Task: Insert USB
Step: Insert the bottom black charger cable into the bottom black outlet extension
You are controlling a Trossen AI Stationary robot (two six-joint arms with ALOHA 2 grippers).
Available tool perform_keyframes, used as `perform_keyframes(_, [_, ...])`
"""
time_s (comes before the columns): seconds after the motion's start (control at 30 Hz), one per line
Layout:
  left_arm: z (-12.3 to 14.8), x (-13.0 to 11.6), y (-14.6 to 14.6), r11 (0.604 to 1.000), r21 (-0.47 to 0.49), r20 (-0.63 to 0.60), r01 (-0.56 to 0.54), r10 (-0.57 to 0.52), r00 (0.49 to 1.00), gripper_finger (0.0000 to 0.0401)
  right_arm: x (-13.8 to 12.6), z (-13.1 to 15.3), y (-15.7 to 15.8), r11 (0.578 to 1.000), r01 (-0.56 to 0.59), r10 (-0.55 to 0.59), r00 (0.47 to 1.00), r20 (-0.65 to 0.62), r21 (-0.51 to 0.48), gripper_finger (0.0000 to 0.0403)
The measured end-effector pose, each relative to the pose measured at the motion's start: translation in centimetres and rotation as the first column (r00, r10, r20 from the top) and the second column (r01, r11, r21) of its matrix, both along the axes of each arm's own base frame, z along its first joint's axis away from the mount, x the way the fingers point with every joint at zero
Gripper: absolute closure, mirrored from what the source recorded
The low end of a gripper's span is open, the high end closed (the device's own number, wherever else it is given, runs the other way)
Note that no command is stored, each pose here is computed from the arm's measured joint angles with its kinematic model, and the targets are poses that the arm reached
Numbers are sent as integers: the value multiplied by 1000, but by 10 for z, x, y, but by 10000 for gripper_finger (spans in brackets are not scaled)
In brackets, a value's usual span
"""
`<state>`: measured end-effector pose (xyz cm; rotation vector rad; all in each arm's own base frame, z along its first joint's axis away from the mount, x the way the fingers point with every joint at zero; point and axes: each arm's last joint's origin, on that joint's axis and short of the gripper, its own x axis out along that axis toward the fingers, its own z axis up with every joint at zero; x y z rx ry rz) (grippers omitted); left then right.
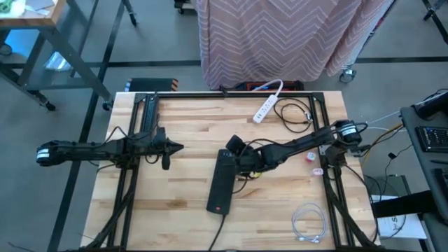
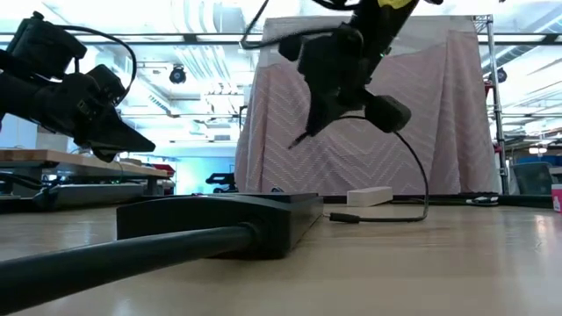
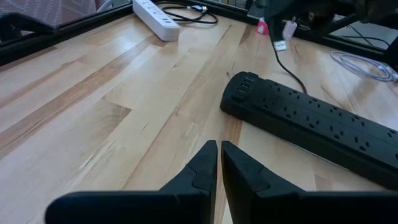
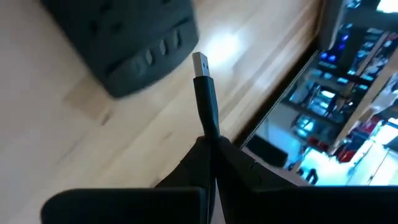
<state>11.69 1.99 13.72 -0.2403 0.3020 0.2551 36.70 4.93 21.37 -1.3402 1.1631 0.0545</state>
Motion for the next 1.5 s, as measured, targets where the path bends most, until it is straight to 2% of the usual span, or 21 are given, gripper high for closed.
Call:
perform_keyframes(0.17, [0, 0, 0, 1000, -2, 2, -1, 1, 1000, 392, 7, 5, 8, 993, -99, 101, 994, 32, -57, 401])
perform_keyframes(0.2, [1, 0, 0, 999, -39, 19, -12, 13, 1000, 392, 8, 6, 11, 990, -124, 126, 991, 33, -70, 401])
perform_keyframes(0.23, [2, 1, 0, 991, -132, 54, -31, 38, 998, 392, 9, 7, 13, 985, -149, 152, 988, 29, -84, 401])
perform_keyframes(0.27, [4, 2, 0, 964, -260, 94, -50, 77, 993, 392, 9, 8, 16, 979, -177, 180, 984, 17, -97, 401])
perform_keyframes(0.3, [6, 2, 0, 941, -331, 123, -75, 122, 985, 392, 9, 8, 19, 973, -203, 204, 979, 1, -109, 401])
perform_keyframes(0.37, [12, 3, 2, 933, -336, 182, -126, 196, 964, 392, 8, 8, 24, 962, -241, 241, 970, -15, -125, 401])
perform_keyframes(0.47, [20, 4, 4, 933, -319, 262, -169, 258, 930, 392, 11, 11, 33, 950, -295, 300, 953, 35, -105, 401])
perform_keyframes(0.6, [24, 9, 2, 940, -329, 314, -89, 197, 929, 392, 11, 13, 49, 885, -451, 454, 891, -2, -116, 401])
perform_keyframes(0.7, [27, 14, 1, 951, -307, 351, -30, 143, 925, 392, 11, 14, 56, 878, -464, 469, 883, 18, -118, 401])
perform_keyframes(0.77, [30, 17, 2, 964, -262, 367, -46, 143, 919, 392, 10, 14, 56, 899, -421, 428, 903, 36, -121, 401])
perform_keyframes(0.87, [39, 25, 5, 978, -174, 365, -113, 171, 915, 392, 8, 15, 54, 934, -305, 319, 946, 51, -185, 401])
perform_keyframes(0.97, [43, 34, 5, 985, -145, 318, -92, 134, 938, 392, 6, 15, 49, 966, -180, 202, 974, 105, -184, 401])
perform_keyframes(1.07, [51, 47, 5, 993, -116, 288, -29, 62, 956, 392, 6, 12, 41, 996, -61, 73, 979, 191, -70, 400])
perform_keyframes(1.13, [63, 59, 6, 998, -70, 292, -10, 30, 956, 392, 7, 10, 35, 998, 1, -16, 969, 246, 60, 400])
perform_keyframes(1.17, [67, 64, 6, 999, -43, 286, -7, 19, 958, 392, 8, 10, 31, 989, 34, -73, 958, 276, 145, 400])
perform_keyframes(1.23, [70, 73, 8, 1000, 9, 248, -4, 2, 969, 392, 11, 9, 22, 942, 105, -212, 921, 326, 318, 401])
perform_keyframes(1.33, [74, 88, 8, 996, 84, 195, 16, -32, 980, 387, 14, 8, 4, 825, 235, -457, 813, 361, 515, 400])
perform_keyframes(1.4, [72, 96, 8, 993, 117, 147, 28, -46, 988, 376, 14, 8, -5, 746, 283, -566, 747, 349, 604, 401])
perform_keyframes(1.5, [69, 109, 10, 989, 146, 94, 41, -55, 994, 348, 15, 8, -13, 671, 288, -623, 719, 309, 683, 401])
